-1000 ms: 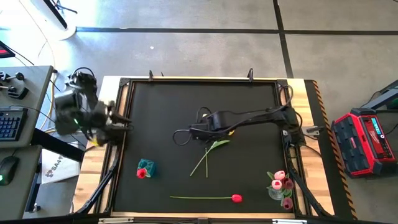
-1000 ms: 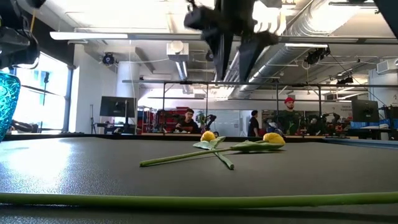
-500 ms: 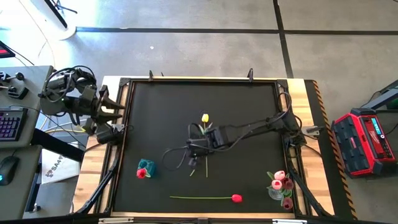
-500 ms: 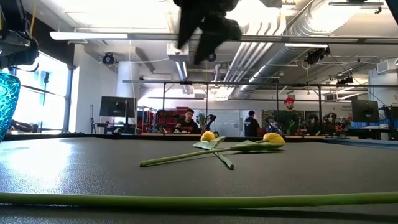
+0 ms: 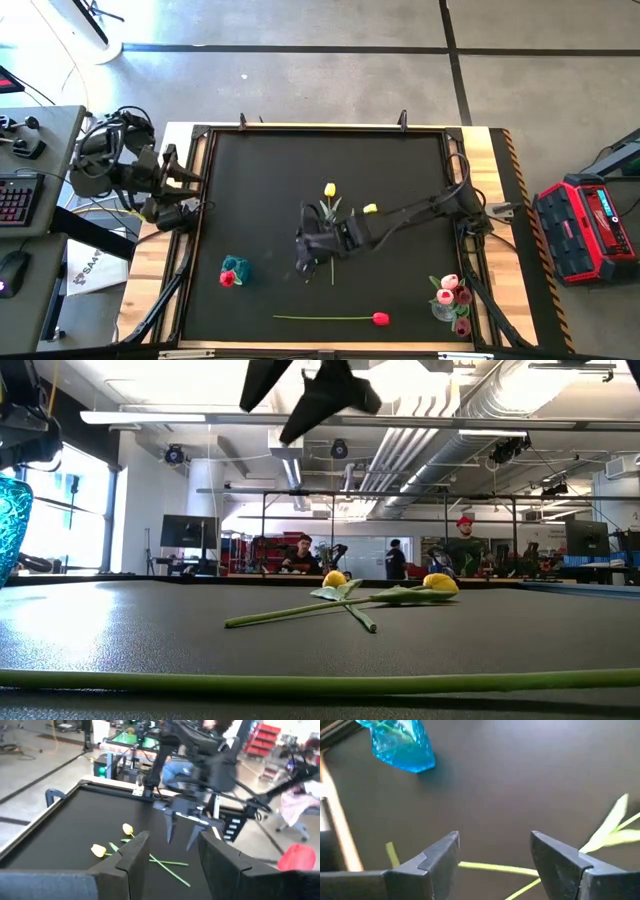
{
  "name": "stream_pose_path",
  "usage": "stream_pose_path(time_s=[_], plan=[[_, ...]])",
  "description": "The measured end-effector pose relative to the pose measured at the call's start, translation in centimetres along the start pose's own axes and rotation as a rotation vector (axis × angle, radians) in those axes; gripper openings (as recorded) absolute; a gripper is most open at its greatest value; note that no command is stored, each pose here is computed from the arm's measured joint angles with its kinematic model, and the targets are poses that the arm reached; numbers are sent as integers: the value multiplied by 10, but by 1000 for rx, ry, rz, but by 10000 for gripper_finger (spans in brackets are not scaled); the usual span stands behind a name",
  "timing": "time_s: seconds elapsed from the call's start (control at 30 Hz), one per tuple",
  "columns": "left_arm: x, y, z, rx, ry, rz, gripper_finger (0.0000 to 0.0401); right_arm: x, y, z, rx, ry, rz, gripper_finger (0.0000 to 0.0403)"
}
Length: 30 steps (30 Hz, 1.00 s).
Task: Sort flowers into vase by color
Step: Put the red flower into the blue vase
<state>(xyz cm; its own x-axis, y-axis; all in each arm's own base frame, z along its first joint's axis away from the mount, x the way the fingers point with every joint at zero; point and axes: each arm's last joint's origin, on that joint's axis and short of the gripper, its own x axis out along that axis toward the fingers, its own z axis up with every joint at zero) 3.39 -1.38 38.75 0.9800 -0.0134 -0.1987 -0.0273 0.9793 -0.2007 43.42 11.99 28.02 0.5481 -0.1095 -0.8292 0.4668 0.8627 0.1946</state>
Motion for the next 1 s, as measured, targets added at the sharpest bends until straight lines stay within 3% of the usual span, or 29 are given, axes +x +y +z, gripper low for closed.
stream_pose_path(time_s=[0.13,0.37,0.67,0.8,1.0], plan=[[1,-3,0,-34,5,-5,153,-6,11,-9,-70,-151,-129,231],[1,-7,2,-61,28,-75,153,-6,11,-4,71,-231,-135,231],[1,-9,1,6,67,-132,153,4,-17,25,547,-290,-116,231],[1,-8,1,31,52,-113,153,9,-32,32,686,-185,-90,231],[1,-6,-1,71,70,-109,153,12,-52,25,848,182,-99,231]])
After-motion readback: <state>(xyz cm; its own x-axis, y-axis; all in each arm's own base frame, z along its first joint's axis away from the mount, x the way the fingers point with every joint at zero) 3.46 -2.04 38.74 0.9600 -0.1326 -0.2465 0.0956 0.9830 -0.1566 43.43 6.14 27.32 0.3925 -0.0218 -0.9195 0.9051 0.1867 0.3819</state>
